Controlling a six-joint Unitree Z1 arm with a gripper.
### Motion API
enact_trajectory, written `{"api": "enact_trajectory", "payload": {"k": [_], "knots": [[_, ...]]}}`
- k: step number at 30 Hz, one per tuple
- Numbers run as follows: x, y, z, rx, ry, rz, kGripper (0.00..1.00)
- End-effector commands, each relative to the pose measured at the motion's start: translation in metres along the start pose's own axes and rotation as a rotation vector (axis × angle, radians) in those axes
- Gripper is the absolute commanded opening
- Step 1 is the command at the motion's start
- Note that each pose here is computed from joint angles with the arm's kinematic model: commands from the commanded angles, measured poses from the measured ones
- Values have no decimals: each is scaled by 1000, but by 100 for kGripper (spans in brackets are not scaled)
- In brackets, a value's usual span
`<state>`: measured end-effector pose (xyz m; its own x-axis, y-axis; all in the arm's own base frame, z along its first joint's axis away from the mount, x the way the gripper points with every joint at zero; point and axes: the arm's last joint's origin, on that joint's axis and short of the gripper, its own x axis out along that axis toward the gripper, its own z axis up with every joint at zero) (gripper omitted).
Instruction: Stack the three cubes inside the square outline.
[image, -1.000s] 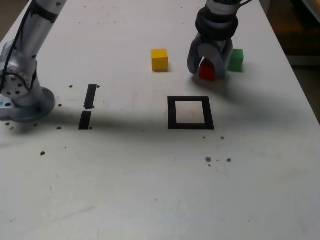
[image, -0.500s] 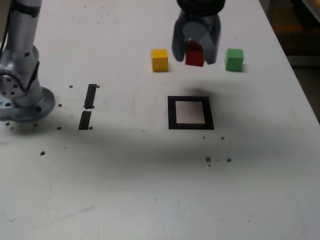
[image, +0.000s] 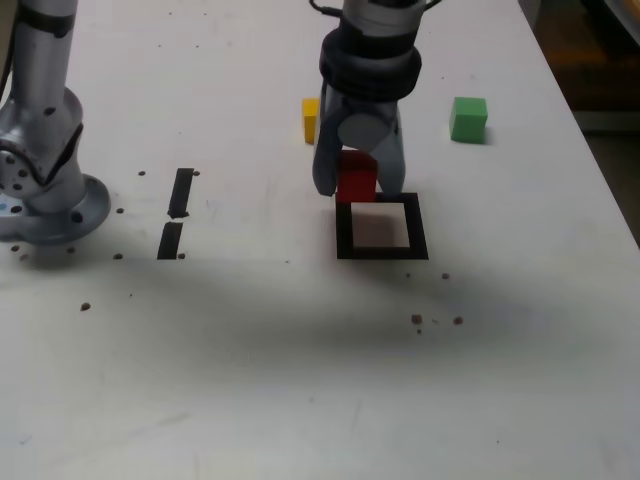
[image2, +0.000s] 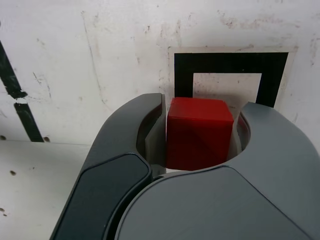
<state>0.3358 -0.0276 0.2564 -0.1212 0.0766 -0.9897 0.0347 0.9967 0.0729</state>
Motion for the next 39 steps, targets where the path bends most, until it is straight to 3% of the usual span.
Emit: {"api": "enact_trajectory", "payload": {"k": [1, 11, 19, 27, 34, 39], "knots": [[3, 0, 0, -12, 0, 11, 28], [13, -10, 13, -13, -23, 15, 28], [24, -19, 18, -9, 5, 15, 28], [29, -21, 22, -8, -8, 14, 29], [35, -22, 26, -9, -13, 14, 42], [38, -22, 24, -7, 1, 19, 63]]}}
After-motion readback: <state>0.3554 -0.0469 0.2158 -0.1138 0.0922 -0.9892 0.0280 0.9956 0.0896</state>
